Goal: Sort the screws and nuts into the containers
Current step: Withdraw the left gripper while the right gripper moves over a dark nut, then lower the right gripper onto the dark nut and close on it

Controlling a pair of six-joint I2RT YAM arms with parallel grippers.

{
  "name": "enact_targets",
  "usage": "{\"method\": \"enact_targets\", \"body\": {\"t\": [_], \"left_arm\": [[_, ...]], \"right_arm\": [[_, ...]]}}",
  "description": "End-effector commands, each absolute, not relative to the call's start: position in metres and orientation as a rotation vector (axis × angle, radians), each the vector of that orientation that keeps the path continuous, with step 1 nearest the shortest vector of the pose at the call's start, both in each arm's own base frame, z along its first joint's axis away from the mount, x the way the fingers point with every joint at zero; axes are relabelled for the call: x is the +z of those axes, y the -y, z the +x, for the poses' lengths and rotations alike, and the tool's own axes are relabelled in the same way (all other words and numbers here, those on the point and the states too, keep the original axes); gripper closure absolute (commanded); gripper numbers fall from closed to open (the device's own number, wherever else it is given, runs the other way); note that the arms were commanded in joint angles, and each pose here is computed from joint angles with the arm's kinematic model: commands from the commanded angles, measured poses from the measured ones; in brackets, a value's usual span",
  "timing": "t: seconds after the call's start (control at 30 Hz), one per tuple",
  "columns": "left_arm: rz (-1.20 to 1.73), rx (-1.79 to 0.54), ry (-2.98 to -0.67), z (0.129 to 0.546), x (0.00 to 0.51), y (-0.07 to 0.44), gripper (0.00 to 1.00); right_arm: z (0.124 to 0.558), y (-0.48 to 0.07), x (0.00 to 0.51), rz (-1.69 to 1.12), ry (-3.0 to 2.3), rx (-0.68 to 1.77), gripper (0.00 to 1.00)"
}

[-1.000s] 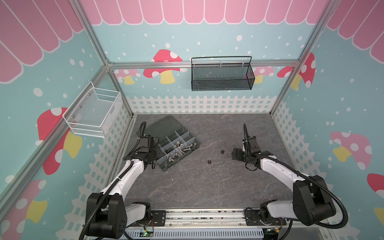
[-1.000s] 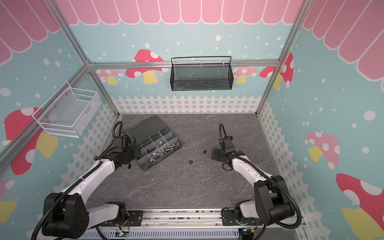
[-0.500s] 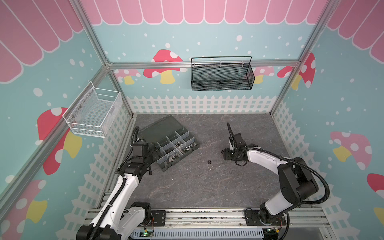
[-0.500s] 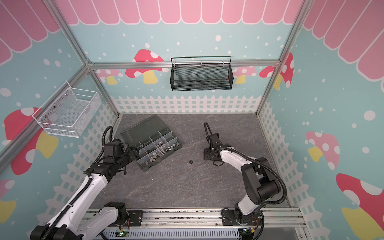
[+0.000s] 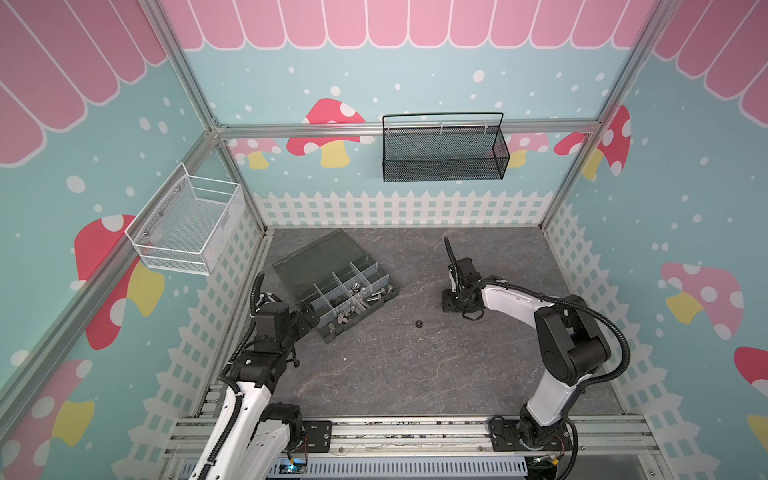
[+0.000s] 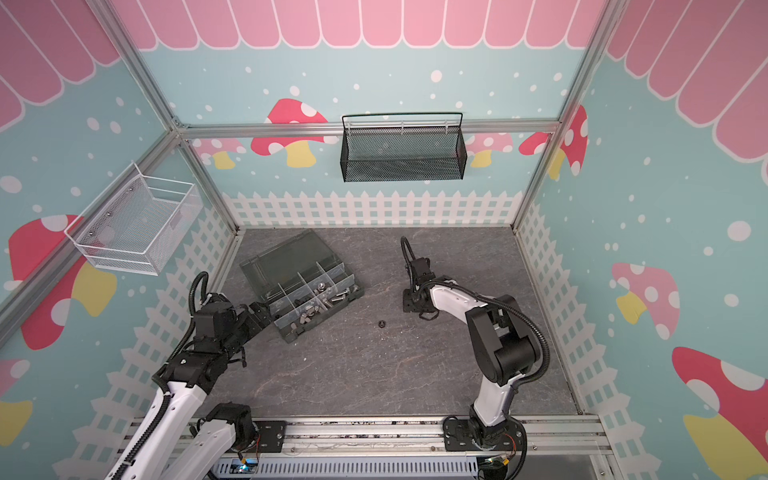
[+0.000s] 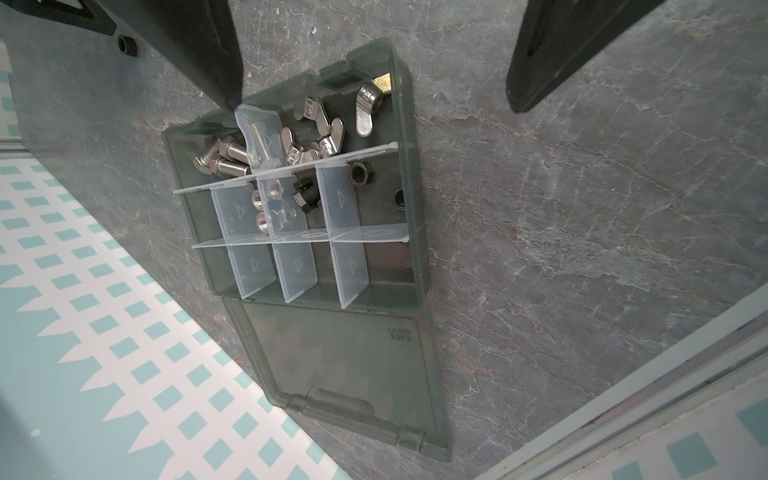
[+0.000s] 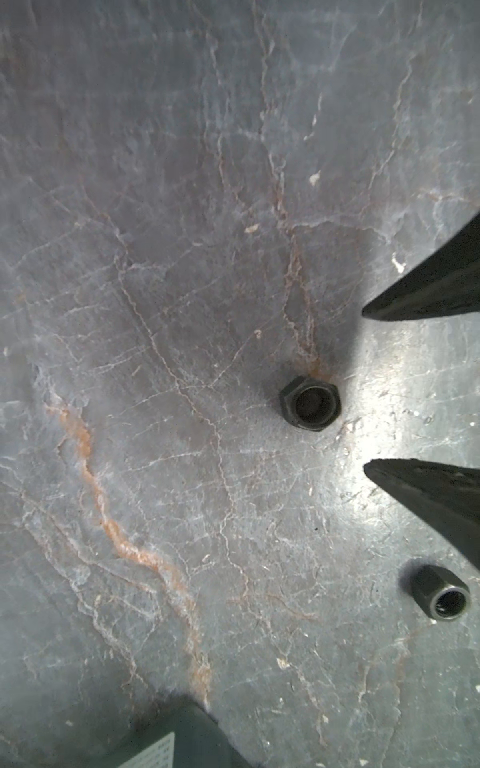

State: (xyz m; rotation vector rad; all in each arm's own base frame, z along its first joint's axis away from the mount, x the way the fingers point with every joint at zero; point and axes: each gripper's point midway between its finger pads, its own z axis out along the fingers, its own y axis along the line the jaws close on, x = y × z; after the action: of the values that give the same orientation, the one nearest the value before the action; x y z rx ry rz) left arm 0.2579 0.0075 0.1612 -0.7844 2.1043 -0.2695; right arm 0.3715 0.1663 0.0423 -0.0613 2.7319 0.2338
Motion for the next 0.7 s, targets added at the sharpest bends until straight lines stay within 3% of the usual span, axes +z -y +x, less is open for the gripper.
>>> {"method": "enact_targets", "body": {"t": [0.0, 0.37, 0.67], "left_arm": [[-0.841, -0.225, -2.108, 0.250, 0.152, -0.016, 0.00], [-0.859, -0.215, -2.127, 0.248, 0.144, -0.017, 0.00], [-0.862, -0.213, -2.130, 0.248, 0.142, -0.017, 0.00]], "right_arm": [[0.375, -0.171, 0.039, -0.094, -2.747, 0.223, 0.47], [0.384, -0.178, 0.024, -0.106, -2.771, 0.224, 0.61], [0.380, -0.181, 0.004, -0.128, -2.813, 0.200, 0.66]]}}
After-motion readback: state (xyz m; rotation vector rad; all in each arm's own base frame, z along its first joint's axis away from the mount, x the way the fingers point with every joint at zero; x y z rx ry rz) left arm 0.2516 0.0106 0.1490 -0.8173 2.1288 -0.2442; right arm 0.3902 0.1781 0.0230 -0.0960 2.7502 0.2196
